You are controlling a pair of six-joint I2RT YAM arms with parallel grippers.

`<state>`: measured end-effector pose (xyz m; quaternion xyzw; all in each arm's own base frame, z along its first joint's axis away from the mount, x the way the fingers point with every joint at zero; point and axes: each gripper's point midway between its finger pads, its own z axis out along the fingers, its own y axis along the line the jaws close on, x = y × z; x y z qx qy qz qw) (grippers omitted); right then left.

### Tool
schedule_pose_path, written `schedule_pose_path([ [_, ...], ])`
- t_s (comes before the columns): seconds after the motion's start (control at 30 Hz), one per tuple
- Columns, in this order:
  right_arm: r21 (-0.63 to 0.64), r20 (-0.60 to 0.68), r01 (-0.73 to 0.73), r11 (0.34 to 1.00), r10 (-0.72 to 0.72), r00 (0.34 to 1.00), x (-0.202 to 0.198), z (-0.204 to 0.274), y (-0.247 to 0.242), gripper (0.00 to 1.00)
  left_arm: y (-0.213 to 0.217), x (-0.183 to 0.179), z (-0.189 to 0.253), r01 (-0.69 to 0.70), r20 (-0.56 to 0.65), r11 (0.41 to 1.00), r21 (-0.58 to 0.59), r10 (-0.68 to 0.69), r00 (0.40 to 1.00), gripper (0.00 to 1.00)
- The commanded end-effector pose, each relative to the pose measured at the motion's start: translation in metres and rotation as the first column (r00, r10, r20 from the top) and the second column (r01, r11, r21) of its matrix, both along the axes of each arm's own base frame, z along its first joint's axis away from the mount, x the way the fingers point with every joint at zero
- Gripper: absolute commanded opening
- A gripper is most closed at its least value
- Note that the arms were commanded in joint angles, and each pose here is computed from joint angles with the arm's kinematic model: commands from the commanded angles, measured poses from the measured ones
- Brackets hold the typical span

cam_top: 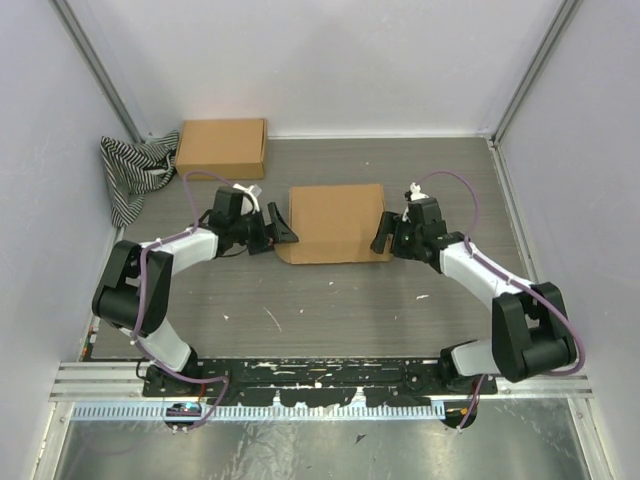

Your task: Fold the paper box

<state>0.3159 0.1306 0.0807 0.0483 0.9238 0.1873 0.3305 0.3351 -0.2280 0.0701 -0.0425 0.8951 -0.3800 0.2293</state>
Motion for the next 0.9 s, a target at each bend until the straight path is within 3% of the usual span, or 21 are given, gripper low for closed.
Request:
schedule_pose_path([
  [0.0, -0.031, 0.016, 0.036, 0.999, -0.036, 0.999, 0.018, 0.000, -0.004, 0.86, -0.009, 0.000, 0.008, 0.033, 0.018, 0.998, -0.048, -0.032, 0.999, 0.89],
  [0.37, 0.061, 0.001, -0.039, 0.997, 0.039, 0.999, -0.003, 0.009, 0.012, 0.84, -0.020, -0.020, 0.013, 0.096, -0.016, 0.984, -0.153, -0.099, 0.995, 0.67],
  [0.67, 0.095, 0.013, -0.056, 0.994, 0.055, 0.998, -0.012, 0.034, 0.016, 0.83, -0.029, -0.033, 0.010, 0.105, -0.080, 0.959, -0.262, -0.130, 0.988, 0.25],
  [0.87, 0.083, 0.043, -0.044, 0.996, 0.040, 0.998, -0.016, 0.061, 0.010, 0.83, -0.028, -0.029, 0.014, 0.047, -0.139, 0.919, -0.392, -0.110, 0.984, 0.10],
])
